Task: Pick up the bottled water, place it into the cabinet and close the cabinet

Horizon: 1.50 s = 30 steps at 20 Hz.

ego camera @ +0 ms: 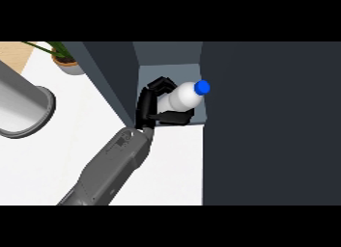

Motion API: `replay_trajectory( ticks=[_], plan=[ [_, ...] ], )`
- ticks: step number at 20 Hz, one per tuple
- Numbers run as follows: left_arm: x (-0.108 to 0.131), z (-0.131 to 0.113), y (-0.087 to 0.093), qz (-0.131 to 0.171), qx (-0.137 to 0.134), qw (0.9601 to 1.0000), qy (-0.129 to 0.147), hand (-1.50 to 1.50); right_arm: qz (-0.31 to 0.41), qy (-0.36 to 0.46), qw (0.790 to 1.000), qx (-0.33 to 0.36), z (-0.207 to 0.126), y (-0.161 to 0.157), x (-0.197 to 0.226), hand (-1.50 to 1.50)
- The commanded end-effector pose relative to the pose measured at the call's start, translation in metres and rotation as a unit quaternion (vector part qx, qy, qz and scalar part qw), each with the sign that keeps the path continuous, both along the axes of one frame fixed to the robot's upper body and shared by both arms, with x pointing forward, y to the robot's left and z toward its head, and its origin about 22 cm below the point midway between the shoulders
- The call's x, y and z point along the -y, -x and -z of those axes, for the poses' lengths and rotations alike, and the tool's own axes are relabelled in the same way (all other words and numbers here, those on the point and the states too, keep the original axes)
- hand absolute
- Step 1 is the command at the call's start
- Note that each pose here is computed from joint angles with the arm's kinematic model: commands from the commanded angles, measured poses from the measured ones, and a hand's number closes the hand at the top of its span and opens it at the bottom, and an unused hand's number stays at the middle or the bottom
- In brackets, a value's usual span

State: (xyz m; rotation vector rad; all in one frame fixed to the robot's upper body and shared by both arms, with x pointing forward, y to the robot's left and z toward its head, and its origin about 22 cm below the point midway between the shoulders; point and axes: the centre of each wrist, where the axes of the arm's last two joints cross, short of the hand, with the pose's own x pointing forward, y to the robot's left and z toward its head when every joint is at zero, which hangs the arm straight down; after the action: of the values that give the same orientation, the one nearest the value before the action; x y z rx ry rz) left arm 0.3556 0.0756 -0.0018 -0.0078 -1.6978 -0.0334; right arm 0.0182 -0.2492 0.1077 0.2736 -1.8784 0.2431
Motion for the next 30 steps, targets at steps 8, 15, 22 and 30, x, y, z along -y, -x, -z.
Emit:
replay_trajectory(
  ticks=[8, 15, 22, 30],
  plan=[
    [-0.004, -0.016, -0.042, -0.115, -0.02, 0.9921, -0.046, 1.5, -0.009, -0.03, 0.999, 0.018, -0.01, -0.001, 0.01, -1.5],
    [-0.024, -0.006, -0.055, -0.202, 0.0, 0.9576, -0.206, -1.5, -0.022, -0.031, 0.999, 0.02, -0.01, 0.001, 0.005, -1.5],
    [-0.013, -0.031, -0.07, -0.229, 0.01, 0.9491, -0.216, -1.5, -0.034, -0.031, 0.999, 0.021, -0.016, 0.004, 0.005, -1.5],
    [-0.006, -0.057, -0.071, -0.161, 0.124, 0.9787, -0.031, 1.5, -0.03, -0.028, 0.999, 0.027, -0.011, 0.003, 0.009, -1.5]
  ],
)
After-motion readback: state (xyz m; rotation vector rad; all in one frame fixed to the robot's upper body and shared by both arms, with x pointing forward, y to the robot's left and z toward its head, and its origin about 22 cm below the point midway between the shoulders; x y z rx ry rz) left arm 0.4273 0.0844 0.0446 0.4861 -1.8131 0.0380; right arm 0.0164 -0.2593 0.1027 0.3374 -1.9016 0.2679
